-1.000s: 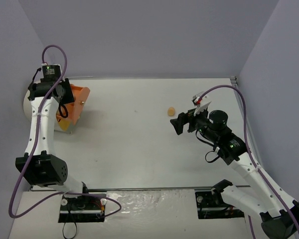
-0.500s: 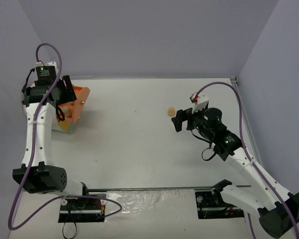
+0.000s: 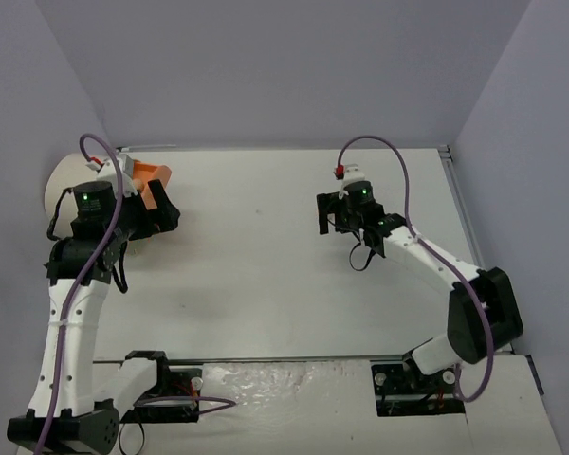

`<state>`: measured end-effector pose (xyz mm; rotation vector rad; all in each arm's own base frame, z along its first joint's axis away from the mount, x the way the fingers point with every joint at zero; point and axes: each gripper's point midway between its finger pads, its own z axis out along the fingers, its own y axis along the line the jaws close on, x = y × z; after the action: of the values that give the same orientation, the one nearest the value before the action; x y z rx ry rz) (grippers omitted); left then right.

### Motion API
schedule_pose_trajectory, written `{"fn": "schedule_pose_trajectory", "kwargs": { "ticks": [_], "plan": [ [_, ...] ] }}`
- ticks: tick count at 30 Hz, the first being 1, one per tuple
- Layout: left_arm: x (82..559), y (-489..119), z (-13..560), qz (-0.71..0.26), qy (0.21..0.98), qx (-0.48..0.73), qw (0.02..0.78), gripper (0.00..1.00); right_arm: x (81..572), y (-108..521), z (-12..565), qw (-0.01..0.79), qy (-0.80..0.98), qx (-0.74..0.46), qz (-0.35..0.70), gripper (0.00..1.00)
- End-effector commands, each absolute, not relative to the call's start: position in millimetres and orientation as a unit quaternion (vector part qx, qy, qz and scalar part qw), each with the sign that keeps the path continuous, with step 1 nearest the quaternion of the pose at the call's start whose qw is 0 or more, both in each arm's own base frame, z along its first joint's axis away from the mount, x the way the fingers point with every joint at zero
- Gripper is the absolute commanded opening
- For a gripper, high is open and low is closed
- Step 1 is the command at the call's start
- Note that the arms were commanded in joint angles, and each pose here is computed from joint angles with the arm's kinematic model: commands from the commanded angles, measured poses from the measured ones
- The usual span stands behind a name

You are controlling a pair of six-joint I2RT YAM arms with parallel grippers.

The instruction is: Organize the makeup

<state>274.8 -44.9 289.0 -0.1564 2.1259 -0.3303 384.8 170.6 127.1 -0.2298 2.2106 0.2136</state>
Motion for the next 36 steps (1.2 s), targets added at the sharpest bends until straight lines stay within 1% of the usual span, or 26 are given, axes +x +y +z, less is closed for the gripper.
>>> {"fn": "schedule_pose_trajectory", "kwargs": {
  "ticks": [1,6,10,14,15,18,23,26,29,30,31,32,34,36],
  "plan": [
    [274.6,-68.2,278.6,-0.170,0.846,-0.025,0.506,0.97,437.3,181.9,151.3,0.488,0.868,-0.038,0.088,0.85],
    [260.4,-77.3,245.1,-0.181,0.850,-0.008,0.494,0.97,464.8,193.4,111.0,0.460,0.884,-0.008,0.081,0.81],
    [254.6,-79.1,231.7,-0.189,0.851,-0.010,0.490,0.97,482.2,192.7,96.0,0.460,0.885,0.014,0.062,0.76],
    [250.3,-77.2,226.0,-0.182,0.857,-0.006,0.483,0.97,490.5,185.0,72.0,0.452,0.891,0.036,0.033,0.67],
    [250.5,-76.5,225.2,-0.180,0.858,-0.007,0.482,0.97,491.3,184.0,69.4,0.453,0.890,0.038,0.030,0.62],
    [251.0,-79.3,223.3,-0.186,0.860,-0.005,0.476,0.97,493.5,183.8,63.1,0.456,0.889,0.036,0.027,0.52],
    [252.4,-79.4,220.4,-0.185,0.863,-0.006,0.470,0.97,495.6,184.6,53.7,0.448,0.893,0.029,0.028,0.42],
    [252.2,-79.8,218.5,-0.186,0.865,-0.006,0.467,0.97,497.7,181.2,50.8,0.448,0.893,0.032,0.021,0.24],
    [252.1,-80.3,217.2,-0.187,0.866,-0.006,0.463,0.97,497.5,180.7,49.8,0.447,0.894,0.025,0.018,0.07],
    [252.1,-80.6,217.4,-0.188,0.866,-0.007,0.463,0.97,494.7,181.1,49.5,0.446,0.895,0.017,0.019,0.03],
    [252.2,-81.4,218.0,-0.190,0.865,-0.007,0.464,0.97,489.7,181.6,48.8,0.445,0.896,0.004,0.019,0.01],
    [252.1,-82.6,218.6,-0.193,0.865,-0.008,0.464,0.97,487.1,188.6,60.5,0.457,0.889,-0.009,0.033,0.00],
    [251.2,-88.6,227.6,-0.210,0.860,-0.010,0.466,0.97,476.2,204.3,91.0,0.490,0.869,-0.042,0.064,0.00],
    [249.6,-96.1,239.6,-0.232,0.853,-0.014,0.467,0.97,451.2,223.3,123.9,0.525,0.841,-0.093,0.093,0.00]
  ]
}}
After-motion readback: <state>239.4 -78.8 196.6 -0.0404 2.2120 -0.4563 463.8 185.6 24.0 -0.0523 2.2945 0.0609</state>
